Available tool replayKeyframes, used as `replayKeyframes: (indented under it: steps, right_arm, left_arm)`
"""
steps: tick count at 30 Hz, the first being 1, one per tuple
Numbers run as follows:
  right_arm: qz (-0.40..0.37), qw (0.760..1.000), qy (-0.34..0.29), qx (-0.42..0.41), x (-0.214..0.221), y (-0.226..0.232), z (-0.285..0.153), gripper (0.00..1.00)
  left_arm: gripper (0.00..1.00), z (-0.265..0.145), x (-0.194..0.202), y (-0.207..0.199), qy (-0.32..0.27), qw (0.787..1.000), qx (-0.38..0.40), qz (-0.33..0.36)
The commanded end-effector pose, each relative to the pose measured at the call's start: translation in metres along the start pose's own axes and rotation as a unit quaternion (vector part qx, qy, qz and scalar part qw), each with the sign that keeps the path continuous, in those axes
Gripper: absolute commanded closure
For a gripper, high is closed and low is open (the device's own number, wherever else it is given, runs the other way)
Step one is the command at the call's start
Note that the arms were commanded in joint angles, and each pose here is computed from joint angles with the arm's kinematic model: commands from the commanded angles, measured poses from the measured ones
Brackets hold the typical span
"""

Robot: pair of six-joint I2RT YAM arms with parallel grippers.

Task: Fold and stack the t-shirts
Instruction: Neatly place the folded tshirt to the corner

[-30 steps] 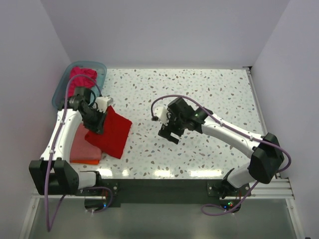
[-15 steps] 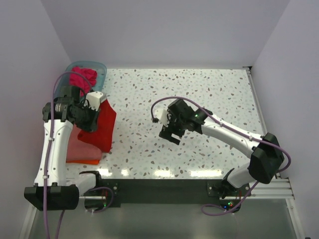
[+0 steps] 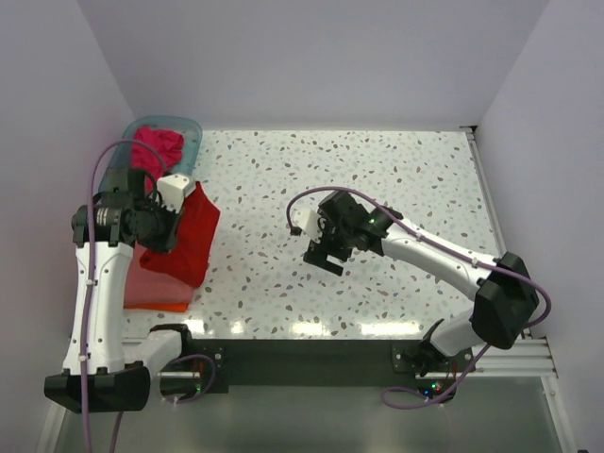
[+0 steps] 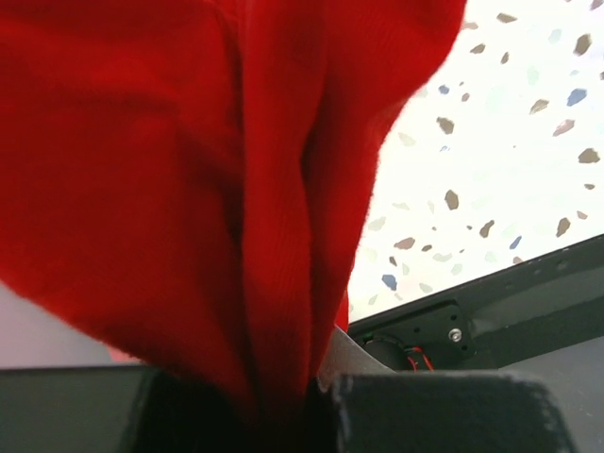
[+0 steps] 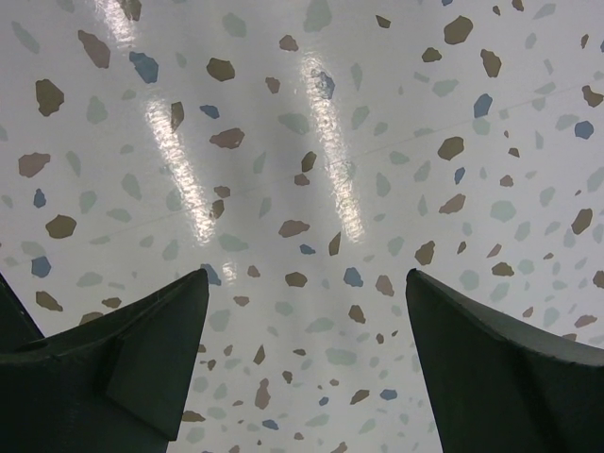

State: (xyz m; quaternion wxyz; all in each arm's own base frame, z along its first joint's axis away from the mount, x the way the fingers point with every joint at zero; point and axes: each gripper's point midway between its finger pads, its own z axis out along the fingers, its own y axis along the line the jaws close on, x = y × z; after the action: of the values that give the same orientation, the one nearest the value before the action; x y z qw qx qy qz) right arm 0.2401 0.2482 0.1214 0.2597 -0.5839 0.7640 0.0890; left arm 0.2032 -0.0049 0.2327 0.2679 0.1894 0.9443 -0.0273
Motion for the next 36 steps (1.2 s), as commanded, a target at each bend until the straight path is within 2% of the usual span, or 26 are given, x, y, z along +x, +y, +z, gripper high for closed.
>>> replayKeyframes:
  steps: [1, 7, 20, 29, 36]
  right_arm:
    - [-0.007, 1.0, -0.014, 0.017, -0.003, -0.005, -0.012, 0.11]
    - [-0.005, 1.0, -0.015, 0.012, -0.007, -0.005, -0.008, 0.11]
    - [-0.002, 1.0, -0.015, 0.008, -0.008, -0.004, -0.007, 0.11]
    - [-0.001, 1.0, -0.012, 0.005, -0.005, -0.002, -0.007, 0.11]
    - [0.001, 1.0, -0.007, 0.001, -0.003, -0.001, -0.006, 0.09]
  left_arm:
    - [1.0, -0.005, 0.012, 0.007, 0.003, 0.999, -0.033, 0.003]
    - [1.0, 0.004, 0.028, 0.02, 0.04, 0.997, -0.058, 0.006]
    - [1.0, 0.028, 0.036, 0.074, 0.067, 0.993, -0.095, -0.016]
    - [1.0, 0.037, 0.066, 0.113, 0.105, 0.987, -0.114, -0.027]
    - [1.0, 0.059, 0.095, 0.142, 0.131, 0.983, -0.125, -0.024]
